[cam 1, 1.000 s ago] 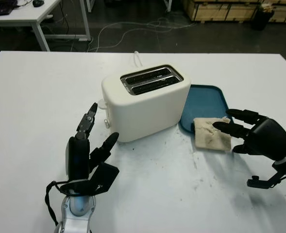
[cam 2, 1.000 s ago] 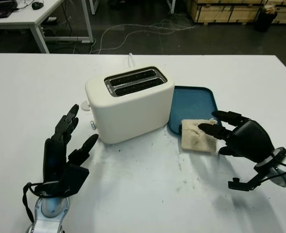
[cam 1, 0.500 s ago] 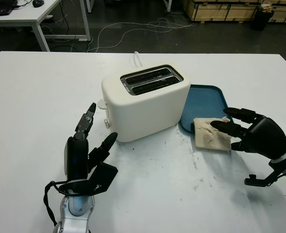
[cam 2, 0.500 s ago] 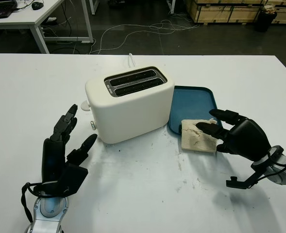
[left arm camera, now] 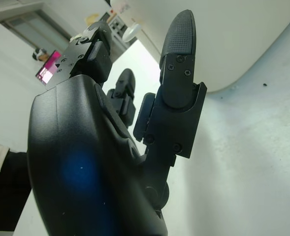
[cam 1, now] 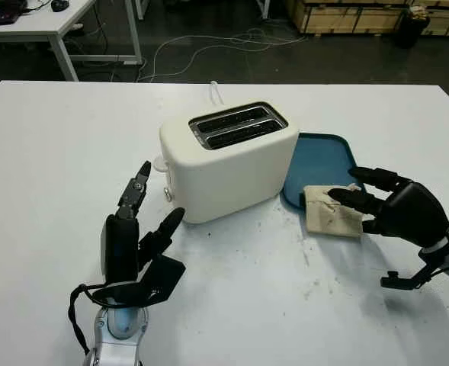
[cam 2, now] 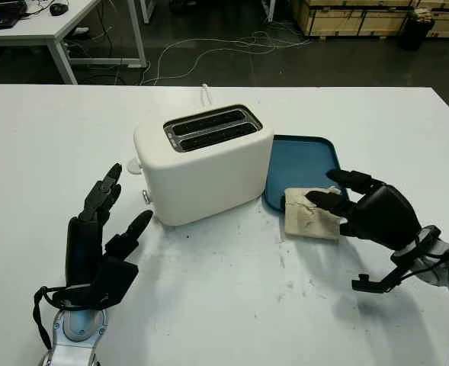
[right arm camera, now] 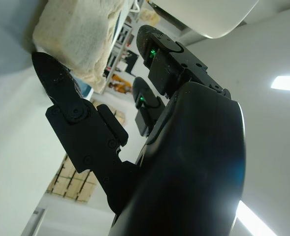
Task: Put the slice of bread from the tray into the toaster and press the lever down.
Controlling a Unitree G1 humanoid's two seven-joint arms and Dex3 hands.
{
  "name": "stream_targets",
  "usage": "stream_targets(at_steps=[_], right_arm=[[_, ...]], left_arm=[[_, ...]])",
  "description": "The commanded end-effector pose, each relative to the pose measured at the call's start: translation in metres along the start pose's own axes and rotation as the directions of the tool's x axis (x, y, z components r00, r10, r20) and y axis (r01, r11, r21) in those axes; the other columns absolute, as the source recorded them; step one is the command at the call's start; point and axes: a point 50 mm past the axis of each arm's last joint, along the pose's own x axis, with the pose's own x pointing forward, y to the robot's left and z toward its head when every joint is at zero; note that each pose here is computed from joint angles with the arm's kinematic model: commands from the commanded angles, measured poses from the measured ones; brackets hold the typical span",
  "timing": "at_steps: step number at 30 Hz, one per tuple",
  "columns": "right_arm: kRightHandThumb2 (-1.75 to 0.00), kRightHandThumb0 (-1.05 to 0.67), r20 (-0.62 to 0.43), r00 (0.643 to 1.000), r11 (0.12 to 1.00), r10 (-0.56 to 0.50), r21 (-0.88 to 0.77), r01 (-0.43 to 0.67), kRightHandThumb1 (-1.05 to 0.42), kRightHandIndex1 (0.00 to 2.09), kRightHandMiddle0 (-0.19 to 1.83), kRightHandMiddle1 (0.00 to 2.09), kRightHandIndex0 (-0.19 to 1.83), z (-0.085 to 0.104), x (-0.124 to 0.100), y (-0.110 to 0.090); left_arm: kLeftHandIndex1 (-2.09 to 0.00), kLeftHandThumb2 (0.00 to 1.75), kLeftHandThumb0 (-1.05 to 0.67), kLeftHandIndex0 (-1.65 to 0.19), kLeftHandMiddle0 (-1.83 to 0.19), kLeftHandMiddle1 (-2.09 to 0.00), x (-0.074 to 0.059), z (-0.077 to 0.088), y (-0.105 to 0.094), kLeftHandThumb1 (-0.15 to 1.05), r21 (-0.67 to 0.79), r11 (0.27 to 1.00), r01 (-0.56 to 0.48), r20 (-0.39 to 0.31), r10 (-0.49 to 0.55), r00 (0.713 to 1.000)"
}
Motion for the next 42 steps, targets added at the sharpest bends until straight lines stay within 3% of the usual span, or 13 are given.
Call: stream_targets(at_steps=[1, 18, 28, 33, 42], right_arm=[[0.00, -0.47, 0.029, 0.999, 0.999, 0.035, 0.028, -0.035, -0.43, 0.01, 0.68, 0.01, 0.51, 0.011, -0.002, 0.011], [0.00, -0.44, 0.091, 0.996, 0.998, 0.000, 0.059, -0.005, -0.43, 0.02, 0.76, 0.01, 0.47, 0.024, 0.010, 0.015], [0.00, -0.23, 0.108, 0.990, 0.992, -0.090, 0.099, 0.079, -0.39, 0.14, 0.97, 0.02, 0.61, 0.036, 0.017, 0.017], [-0.01, -0.23, 0.109, 0.992, 0.994, -0.069, 0.097, 0.058, -0.41, 0.15, 0.92, 0.00, 0.57, 0.037, 0.020, 0.019], [0.00, -0.28, 0.088, 0.988, 0.989, -0.124, 0.095, 0.115, -0.39, 0.21, 0.96, 0.01, 0.56, 0.040, 0.027, 0.020]], left_arm=[[0.00, 0.22, -0.62, -0.35, -0.46, -0.01, 0.000, 0.002, 0.001, 0.92, -0.005, 1.000, -0.004, 0.007, 0.004, 1.000], [0.00, 0.23, -0.62, -0.35, -0.46, 0.00, -0.002, 0.002, 0.001, 0.92, -0.002, 1.000, -0.004, 0.005, 0.004, 1.000], [0.00, 0.23, -0.62, -0.34, -0.46, 0.00, -0.002, 0.002, 0.001, 0.92, 0.007, 1.000, 0.006, 0.007, -0.006, 1.000], [0.00, 0.23, -0.61, -0.35, -0.46, 0.00, -0.001, 0.002, 0.001, 0.92, -0.001, 1.000, 0.004, 0.008, -0.004, 1.000], [0.00, 0.22, -0.62, -0.35, -0.45, 0.00, 0.000, 0.002, 0.000, 0.92, -0.007, 1.000, 0.001, 0.005, -0.001, 1.000]])
